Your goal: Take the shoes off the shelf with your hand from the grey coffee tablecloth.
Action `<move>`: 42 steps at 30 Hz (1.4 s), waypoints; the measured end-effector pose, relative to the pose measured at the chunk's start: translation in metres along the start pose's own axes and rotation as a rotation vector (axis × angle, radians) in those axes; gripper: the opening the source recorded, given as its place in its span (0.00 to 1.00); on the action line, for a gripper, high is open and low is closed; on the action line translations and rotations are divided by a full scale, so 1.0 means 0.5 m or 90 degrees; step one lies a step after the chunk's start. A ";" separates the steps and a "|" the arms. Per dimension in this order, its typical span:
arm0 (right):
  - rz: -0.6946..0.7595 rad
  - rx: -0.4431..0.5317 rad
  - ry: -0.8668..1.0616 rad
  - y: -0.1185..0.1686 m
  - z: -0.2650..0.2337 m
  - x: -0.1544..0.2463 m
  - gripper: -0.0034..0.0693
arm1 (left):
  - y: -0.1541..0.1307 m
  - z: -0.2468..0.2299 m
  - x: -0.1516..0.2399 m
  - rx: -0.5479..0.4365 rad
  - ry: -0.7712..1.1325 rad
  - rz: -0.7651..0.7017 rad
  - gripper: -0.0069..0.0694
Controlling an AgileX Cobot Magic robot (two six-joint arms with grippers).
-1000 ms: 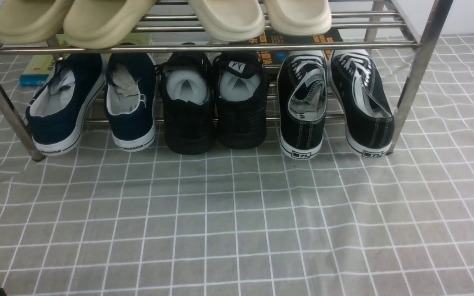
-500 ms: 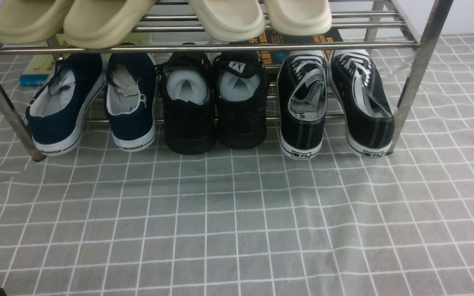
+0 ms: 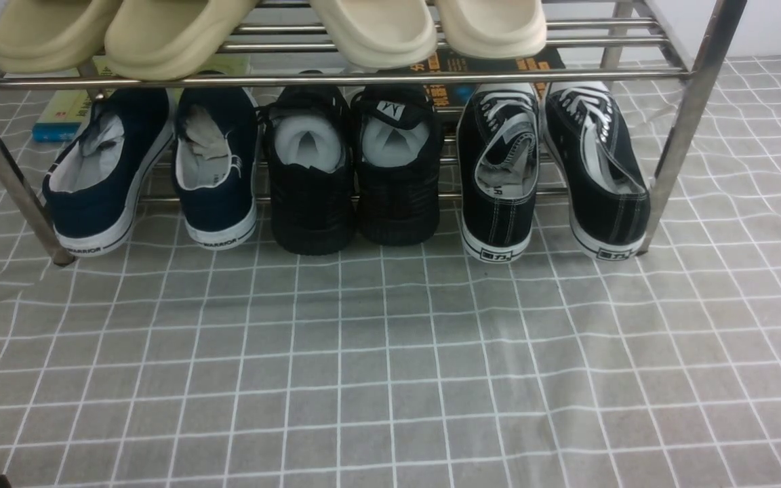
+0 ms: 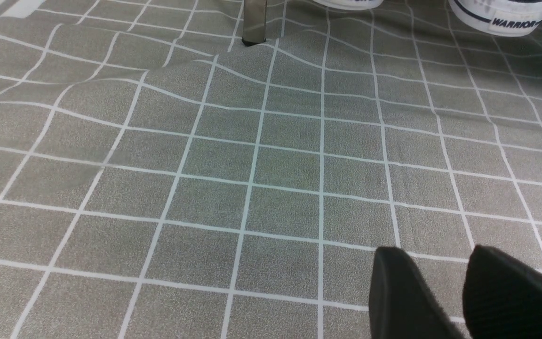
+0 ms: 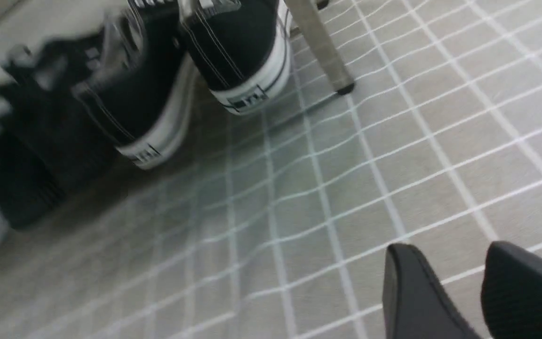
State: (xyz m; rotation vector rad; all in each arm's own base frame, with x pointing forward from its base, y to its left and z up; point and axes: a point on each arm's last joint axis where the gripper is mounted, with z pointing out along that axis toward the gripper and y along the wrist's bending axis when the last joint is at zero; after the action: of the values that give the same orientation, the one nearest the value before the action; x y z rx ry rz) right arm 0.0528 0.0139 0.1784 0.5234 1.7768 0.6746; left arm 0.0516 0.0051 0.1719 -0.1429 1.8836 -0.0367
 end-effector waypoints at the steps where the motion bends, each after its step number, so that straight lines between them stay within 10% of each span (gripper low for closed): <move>1: 0.077 -0.014 0.003 0.004 0.000 0.001 0.38 | 0.000 0.000 0.000 0.000 0.000 0.000 0.40; 9: 0.125 -0.026 0.001 0.008 -0.001 -0.001 0.36 | 0.000 0.000 0.000 0.000 0.000 0.000 0.40; 15: -0.069 -0.044 -0.041 0.081 -0.037 -0.079 0.15 | 0.000 0.000 0.000 0.000 0.000 0.000 0.40; 26: -0.269 0.226 0.332 0.131 0.067 -0.172 0.03 | 0.000 0.000 0.000 0.000 0.000 0.001 0.40; 42: -0.304 -0.067 0.633 0.293 0.367 -0.125 0.44 | 0.001 0.000 0.000 -0.002 -0.001 0.006 0.40</move>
State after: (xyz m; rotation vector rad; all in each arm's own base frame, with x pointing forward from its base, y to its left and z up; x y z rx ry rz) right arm 0.2492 0.1158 0.2794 -0.4050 2.6284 0.7281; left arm 0.0516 0.0054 0.1720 -0.1366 1.8832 -0.0265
